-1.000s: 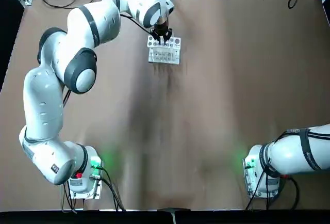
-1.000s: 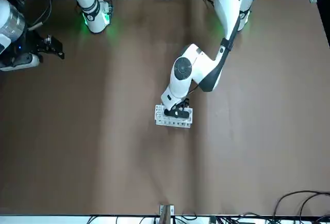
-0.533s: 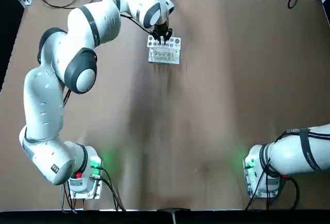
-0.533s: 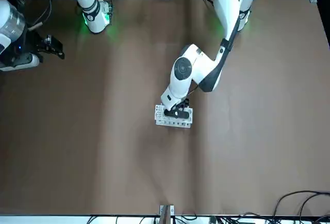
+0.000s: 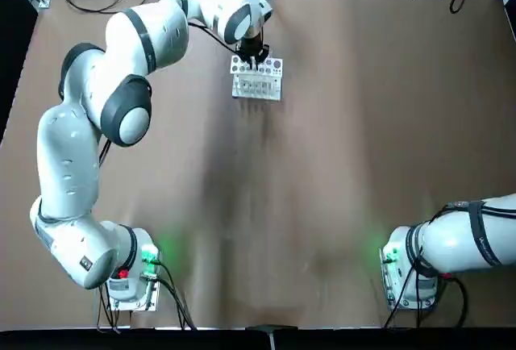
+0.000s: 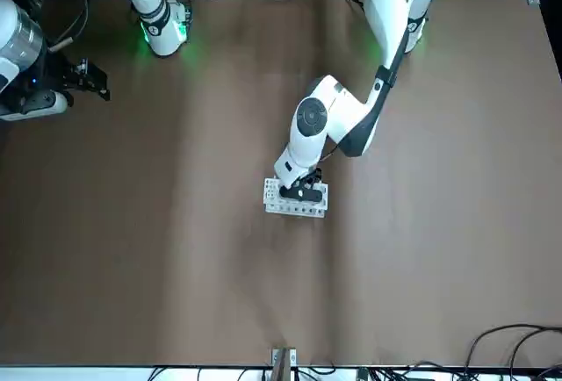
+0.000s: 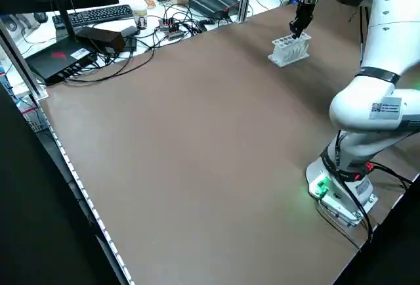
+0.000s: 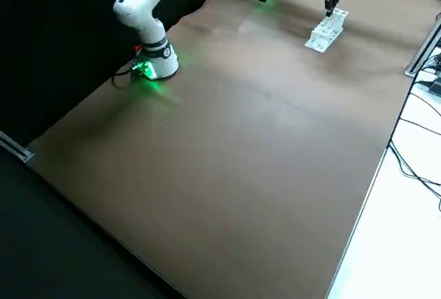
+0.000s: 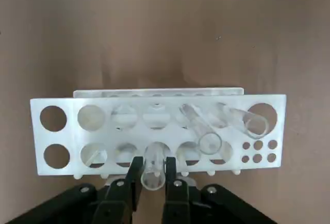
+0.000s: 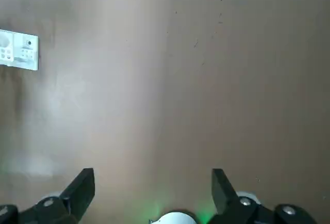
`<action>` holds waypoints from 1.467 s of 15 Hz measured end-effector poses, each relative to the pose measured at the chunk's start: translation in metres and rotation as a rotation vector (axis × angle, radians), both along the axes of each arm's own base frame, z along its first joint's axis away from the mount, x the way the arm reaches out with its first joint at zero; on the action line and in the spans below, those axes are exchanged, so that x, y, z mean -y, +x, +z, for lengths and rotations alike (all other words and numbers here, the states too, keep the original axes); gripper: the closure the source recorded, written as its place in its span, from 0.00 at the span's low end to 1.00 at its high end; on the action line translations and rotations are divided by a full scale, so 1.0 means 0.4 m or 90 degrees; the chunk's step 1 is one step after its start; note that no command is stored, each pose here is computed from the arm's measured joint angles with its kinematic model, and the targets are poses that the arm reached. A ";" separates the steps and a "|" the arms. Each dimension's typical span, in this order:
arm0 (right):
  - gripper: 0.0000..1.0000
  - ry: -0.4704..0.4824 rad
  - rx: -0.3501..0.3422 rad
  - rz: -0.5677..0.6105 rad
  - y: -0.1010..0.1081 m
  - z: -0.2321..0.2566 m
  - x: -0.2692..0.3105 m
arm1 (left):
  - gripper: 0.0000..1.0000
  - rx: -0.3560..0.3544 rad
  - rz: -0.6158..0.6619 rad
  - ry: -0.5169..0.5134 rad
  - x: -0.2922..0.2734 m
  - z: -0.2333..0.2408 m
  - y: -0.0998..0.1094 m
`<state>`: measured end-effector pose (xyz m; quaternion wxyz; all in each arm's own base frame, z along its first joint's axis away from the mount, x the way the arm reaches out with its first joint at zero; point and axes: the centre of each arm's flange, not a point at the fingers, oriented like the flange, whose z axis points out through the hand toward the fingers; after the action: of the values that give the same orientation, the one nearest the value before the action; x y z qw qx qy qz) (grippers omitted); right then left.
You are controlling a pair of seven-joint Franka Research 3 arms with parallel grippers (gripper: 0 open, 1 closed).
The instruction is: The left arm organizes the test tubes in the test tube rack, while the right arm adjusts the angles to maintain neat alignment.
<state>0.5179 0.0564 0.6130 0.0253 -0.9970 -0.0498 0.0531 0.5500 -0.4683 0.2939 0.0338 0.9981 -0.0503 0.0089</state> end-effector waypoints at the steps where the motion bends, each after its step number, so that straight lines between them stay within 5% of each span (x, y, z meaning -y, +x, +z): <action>1: 0.00 0.000 0.000 0.000 0.000 0.000 0.000 | 0.75 0.000 0.000 0.000 0.000 0.000 0.000; 22: 0.00 0.000 0.000 0.000 0.000 0.000 -0.001 | 0.79 0.002 0.000 -0.002 0.001 0.005 0.002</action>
<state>0.5179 0.0567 0.6130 0.0253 -0.9970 -0.0501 0.0531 0.5510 -0.4686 0.2959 0.0350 0.9981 -0.0501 0.0107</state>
